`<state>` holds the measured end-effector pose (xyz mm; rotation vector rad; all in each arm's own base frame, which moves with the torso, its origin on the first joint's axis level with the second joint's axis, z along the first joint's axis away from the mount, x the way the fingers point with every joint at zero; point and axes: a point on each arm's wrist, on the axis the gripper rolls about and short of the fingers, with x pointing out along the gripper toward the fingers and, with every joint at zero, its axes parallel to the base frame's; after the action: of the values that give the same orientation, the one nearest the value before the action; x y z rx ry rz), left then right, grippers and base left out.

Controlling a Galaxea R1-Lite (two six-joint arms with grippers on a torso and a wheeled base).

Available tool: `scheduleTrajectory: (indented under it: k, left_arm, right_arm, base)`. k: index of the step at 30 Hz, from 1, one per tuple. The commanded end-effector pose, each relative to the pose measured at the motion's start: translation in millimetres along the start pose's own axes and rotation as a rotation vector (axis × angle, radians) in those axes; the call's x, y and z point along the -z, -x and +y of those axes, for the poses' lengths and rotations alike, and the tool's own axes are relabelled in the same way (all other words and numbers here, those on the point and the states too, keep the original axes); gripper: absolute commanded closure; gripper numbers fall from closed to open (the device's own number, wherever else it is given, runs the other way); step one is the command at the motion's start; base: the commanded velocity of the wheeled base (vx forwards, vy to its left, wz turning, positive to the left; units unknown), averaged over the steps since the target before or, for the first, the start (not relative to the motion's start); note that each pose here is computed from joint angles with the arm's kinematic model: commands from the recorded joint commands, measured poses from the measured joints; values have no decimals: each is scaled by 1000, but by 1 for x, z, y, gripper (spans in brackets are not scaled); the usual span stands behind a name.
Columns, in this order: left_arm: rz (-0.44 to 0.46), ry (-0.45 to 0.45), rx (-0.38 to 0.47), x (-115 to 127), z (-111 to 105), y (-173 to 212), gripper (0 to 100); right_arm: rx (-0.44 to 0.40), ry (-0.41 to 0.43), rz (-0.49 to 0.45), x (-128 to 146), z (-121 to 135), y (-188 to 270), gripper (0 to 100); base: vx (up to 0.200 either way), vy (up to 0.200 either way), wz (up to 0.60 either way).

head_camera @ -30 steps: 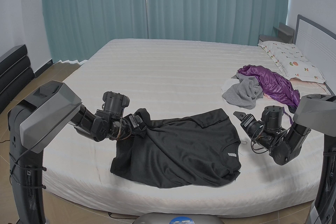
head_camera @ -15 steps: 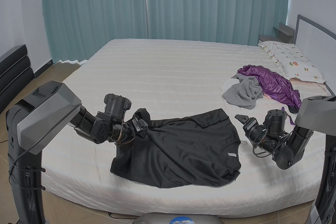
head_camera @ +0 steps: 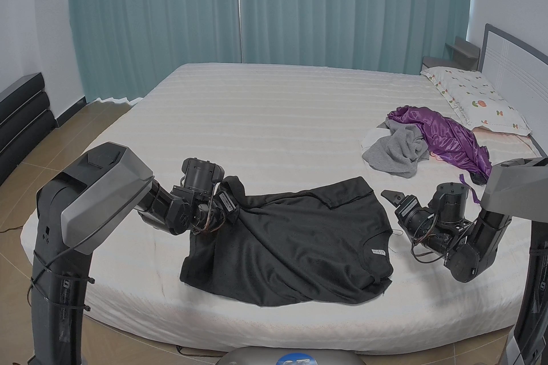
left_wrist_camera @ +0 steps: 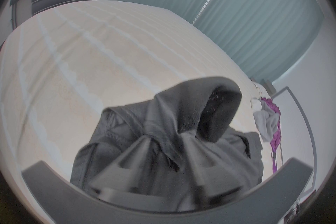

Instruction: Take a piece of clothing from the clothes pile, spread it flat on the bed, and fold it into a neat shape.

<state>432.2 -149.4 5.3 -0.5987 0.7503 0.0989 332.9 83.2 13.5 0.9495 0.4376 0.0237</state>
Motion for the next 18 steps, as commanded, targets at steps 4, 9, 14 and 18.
scheduleTrajectory:
  k: [4,9,14,18]
  left_arm:
    - [-100,75,-12,-25,-4,2,100]
    - [-155,103,-10,-45,0,2,100]
    - [-224,142,7,-69,5,-9,100]
    - [-301,170,-7,-89,14,-26,100]
  right_arm:
    - [10,1,6,2,-3,0,0]
    - [11,1,7,2,-3,-1,0]
    - [14,1,9,3,-4,-1,0]
    - [16,0,9,3,-5,-2,0]
  base:
    - [0,0,0]
    - [0,0,0]
    - [0,0,0]
    - [0,0,0]
